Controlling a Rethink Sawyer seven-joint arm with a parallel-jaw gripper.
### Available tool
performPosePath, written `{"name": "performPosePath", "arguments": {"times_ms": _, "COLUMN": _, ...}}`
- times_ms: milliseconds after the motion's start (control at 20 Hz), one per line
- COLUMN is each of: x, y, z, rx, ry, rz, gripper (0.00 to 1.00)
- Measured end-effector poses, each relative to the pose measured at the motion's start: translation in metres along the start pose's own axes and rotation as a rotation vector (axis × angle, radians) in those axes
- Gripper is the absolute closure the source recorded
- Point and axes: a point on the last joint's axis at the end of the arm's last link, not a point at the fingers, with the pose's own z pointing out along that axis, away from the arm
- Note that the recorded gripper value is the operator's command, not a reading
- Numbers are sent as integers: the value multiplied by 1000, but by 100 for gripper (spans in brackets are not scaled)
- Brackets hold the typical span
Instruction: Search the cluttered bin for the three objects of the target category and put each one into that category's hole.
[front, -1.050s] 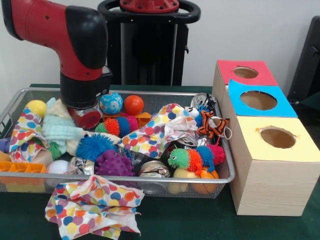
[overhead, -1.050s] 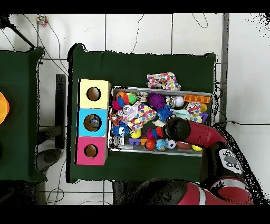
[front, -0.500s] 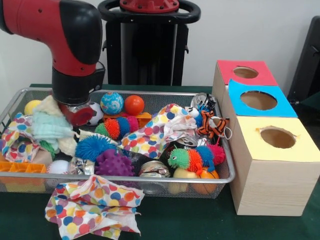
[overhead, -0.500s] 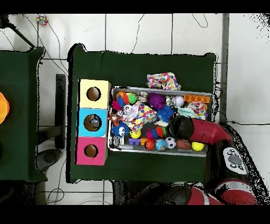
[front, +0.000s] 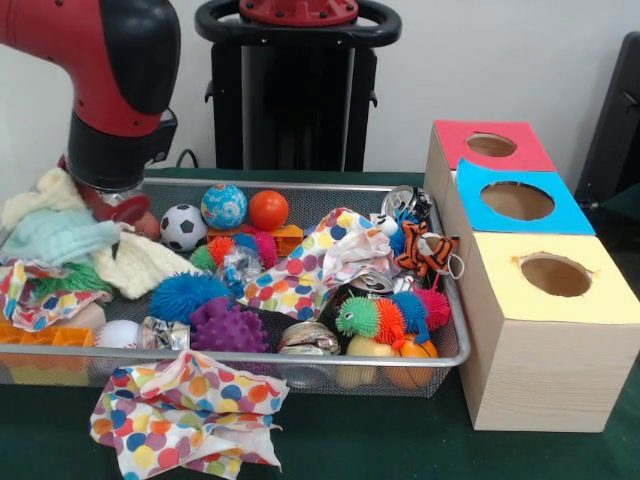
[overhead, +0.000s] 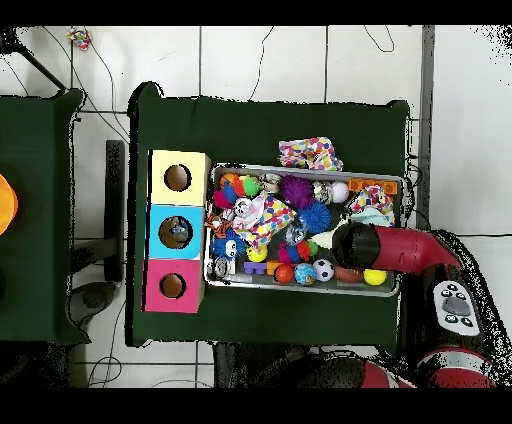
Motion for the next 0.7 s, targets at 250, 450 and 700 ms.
{"name": "performPosePath", "arguments": {"times_ms": 250, "x": -13, "y": -16, "z": -3, "rx": 19, "ry": 10, "rz": 29, "gripper": 0}}
{"name": "performPosePath", "arguments": {"times_ms": 450, "x": -25, "y": -23, "z": -13, "rx": 34, "ry": 10, "rz": 46, "gripper": 0}}
{"name": "performPosePath", "arguments": {"times_ms": 700, "x": -36, "y": -25, "z": -21, "rx": 38, "ry": -2, "rz": 55, "gripper": 0}}
